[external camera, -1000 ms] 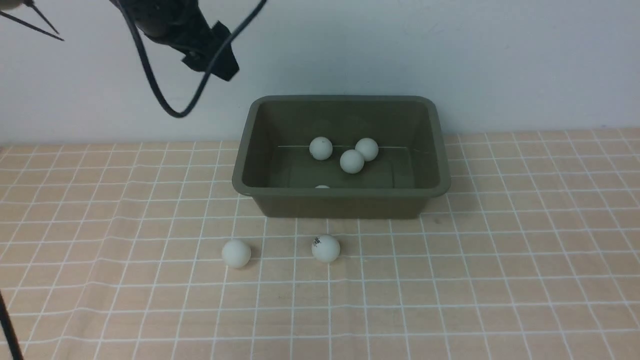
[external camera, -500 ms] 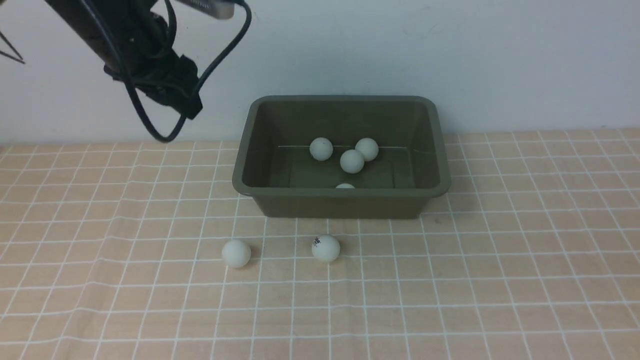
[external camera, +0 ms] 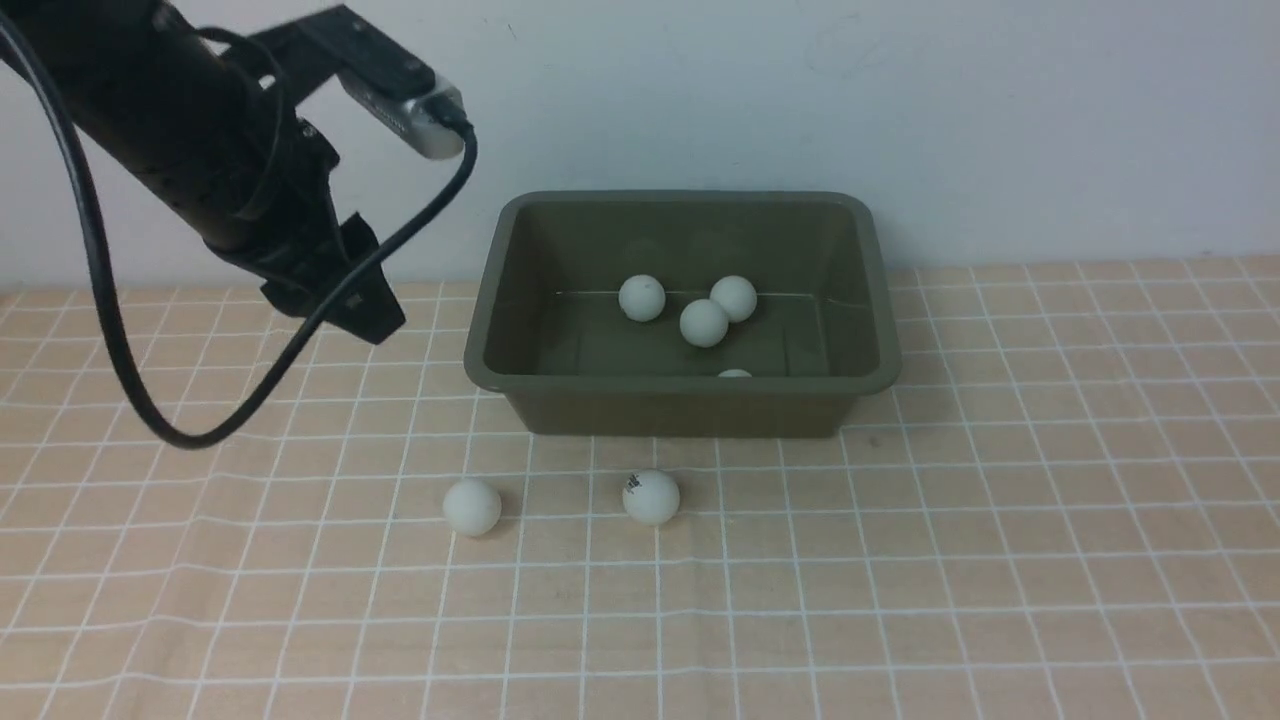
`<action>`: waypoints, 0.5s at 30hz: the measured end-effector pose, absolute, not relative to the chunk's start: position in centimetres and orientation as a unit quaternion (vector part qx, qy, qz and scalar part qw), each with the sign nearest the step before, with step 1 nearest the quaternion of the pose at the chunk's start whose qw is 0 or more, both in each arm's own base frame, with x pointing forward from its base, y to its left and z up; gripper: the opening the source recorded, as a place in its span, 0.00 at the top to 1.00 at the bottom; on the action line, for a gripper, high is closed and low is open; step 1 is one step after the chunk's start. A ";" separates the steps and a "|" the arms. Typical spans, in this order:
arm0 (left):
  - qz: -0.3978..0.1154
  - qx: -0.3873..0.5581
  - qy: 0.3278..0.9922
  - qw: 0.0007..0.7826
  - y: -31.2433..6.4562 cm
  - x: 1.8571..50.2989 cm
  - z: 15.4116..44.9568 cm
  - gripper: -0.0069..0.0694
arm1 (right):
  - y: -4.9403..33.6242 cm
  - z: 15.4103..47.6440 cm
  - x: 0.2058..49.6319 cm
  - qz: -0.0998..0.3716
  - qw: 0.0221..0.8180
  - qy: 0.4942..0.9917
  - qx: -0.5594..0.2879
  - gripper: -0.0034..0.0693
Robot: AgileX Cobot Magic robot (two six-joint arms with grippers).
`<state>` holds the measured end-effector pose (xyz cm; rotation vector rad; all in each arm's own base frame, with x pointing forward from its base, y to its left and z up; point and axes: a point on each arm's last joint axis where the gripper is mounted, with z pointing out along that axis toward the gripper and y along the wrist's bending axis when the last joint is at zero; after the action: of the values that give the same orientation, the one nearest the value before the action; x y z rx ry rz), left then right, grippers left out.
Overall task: Put the table tennis balls into the box on the light coffee tablecloth.
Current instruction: 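Reach for and grasp a ping pong ball on the table beside the basket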
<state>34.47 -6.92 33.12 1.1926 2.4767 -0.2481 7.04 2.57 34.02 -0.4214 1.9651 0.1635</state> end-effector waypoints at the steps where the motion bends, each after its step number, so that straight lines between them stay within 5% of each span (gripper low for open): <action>1: -0.089 0.438 0.876 0.182 -6.9 34.5 32.5 0.53 | 2.6 34.0 7.0 0.069 0.532 0.825 -0.177 0.42; 15: -0.127 0.435 0.882 0.129 -7.6 37.0 26.1 0.49 | 2.6 33.8 6.9 0.069 0.522 0.831 -0.179 0.42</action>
<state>36.99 -7.58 26.13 1.2650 2.5651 -0.3683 6.93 2.57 33.80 -0.4287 1.9904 0.1653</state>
